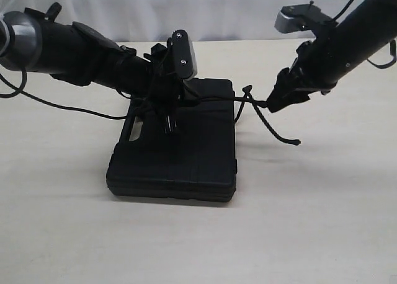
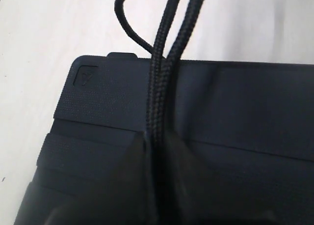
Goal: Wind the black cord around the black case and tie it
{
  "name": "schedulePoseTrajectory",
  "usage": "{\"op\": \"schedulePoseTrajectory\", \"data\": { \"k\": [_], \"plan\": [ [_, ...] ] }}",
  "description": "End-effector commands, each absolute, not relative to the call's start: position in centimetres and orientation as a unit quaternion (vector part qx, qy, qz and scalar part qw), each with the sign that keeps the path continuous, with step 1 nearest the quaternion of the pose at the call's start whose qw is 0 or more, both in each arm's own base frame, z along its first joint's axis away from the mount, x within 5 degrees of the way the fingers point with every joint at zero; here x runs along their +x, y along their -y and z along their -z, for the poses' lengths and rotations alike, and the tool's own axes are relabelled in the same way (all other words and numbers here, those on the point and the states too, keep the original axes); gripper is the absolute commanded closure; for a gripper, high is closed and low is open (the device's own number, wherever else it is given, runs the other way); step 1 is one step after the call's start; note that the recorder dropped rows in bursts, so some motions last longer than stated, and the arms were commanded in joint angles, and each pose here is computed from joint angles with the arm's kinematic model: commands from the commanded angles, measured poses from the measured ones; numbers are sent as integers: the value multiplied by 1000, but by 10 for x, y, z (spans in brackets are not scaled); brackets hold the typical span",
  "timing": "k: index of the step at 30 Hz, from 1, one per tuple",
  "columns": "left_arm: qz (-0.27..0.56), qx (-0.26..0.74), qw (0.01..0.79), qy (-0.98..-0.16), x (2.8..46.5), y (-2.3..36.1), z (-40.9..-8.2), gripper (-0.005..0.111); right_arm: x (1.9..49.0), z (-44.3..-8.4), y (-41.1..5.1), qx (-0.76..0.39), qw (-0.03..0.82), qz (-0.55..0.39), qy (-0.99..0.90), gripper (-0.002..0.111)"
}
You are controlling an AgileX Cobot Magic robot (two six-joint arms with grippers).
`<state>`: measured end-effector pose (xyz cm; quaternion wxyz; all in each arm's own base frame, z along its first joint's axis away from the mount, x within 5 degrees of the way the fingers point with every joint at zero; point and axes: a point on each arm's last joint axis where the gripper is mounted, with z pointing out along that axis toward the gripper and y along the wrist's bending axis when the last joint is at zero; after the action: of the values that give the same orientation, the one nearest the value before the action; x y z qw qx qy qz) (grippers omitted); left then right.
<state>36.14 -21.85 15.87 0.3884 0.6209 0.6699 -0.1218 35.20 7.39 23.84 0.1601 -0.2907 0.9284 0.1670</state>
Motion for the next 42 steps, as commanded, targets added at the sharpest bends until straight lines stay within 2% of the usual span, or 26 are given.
{"op": "schedulePoseTrajectory", "data": {
  "k": [1, 4, 8, 11, 14, 15, 20, 24, 29, 42],
  "plan": [
    [122, 627, 394, -661, 360, 219, -162, 107, 331, -218, -88, -388, 116, -121, -906, 55],
    [124, 627, 393, -661, 359, 219, -162, 107, 325, -202, -98, -441, 120, -56, -888, 55],
    [136, 631, 391, -656, 357, 221, -162, 107, 330, -191, -107, -431, 180, 53, -882, 55],
    [138, 631, 391, -656, 357, 221, -162, 107, 331, -183, -112, -414, 178, 45, -892, 55],
    [136, 631, 391, -656, 357, 221, -162, 107, 331, -162, -113, -412, 134, 37, -901, 56],
    [136, 631, 391, -656, 357, 221, -162, 107, 331, -157, -112, -413, 124, 36, -902, 59],
    [124, 627, 393, -660, 359, 219, -162, 107, 327, -155, -106, -438, 84, 64, -893, 104],
    [90, 604, 397, -686, 367, 215, -158, 107, 322, -177, -99, -451, 87, 91, -884, 104],
    [90, 603, 385, -693, 368, 215, -145, 107, 315, -207, -96, -445, 123, 97, -882, 104],
    [88, 601, 383, -696, 369, 214, -143, 107, 279, -310, -87, -408, 320, 101, -849, 104]
  ]
}}
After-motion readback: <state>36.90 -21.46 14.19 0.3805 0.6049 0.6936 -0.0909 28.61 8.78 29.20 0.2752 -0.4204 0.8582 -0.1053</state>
